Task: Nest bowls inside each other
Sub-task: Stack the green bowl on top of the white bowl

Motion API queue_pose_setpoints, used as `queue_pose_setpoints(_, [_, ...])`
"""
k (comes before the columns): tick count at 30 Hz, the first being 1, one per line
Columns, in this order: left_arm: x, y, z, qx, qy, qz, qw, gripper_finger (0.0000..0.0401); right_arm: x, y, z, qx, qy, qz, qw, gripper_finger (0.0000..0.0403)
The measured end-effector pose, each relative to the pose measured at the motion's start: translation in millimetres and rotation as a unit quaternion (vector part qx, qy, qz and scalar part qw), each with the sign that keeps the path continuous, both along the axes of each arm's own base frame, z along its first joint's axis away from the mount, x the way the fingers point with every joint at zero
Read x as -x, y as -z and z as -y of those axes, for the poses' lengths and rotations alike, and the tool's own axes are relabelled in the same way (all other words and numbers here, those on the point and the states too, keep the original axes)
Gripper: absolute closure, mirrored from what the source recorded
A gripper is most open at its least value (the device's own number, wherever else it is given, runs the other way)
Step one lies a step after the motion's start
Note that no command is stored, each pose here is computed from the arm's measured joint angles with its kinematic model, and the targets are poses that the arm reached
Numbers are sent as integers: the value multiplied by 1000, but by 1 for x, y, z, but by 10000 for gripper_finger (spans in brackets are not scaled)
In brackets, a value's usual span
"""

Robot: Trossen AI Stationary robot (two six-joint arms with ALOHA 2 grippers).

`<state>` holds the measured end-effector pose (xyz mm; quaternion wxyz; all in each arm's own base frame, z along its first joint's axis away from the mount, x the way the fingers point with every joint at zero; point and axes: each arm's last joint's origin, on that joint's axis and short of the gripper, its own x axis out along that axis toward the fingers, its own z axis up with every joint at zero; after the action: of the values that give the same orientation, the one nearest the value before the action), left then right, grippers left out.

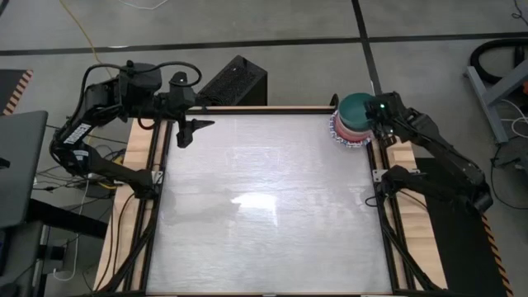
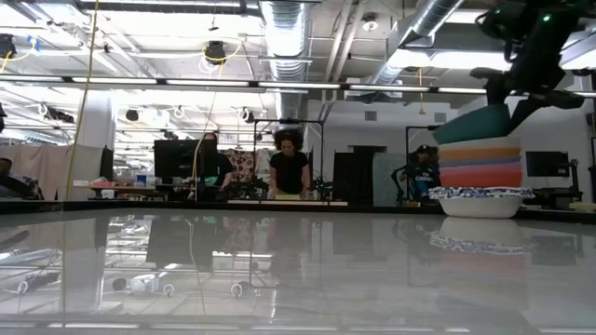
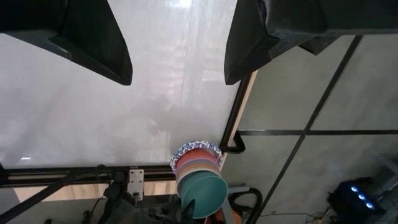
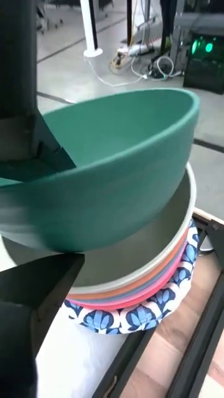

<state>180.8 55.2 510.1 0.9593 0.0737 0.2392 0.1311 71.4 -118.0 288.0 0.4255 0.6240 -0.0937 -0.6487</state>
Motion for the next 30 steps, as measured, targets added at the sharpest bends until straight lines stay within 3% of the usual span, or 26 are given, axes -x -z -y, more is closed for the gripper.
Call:
queue_pose_setpoints(7, [0, 0, 0, 0, 0, 0, 1000, 156, 7, -6, -11, 21, -8, 5, 1000, 198])
queue_pose_setpoints(20, [0, 0, 0, 0, 0, 0, 1000, 156, 10, -5, -15, 15, -28, -20, 999, 198])
queue_pose_setpoints(30, [0, 0, 0, 0, 0, 0, 1000, 156, 11, -2, -18, -2, -63, -47, 997, 168])
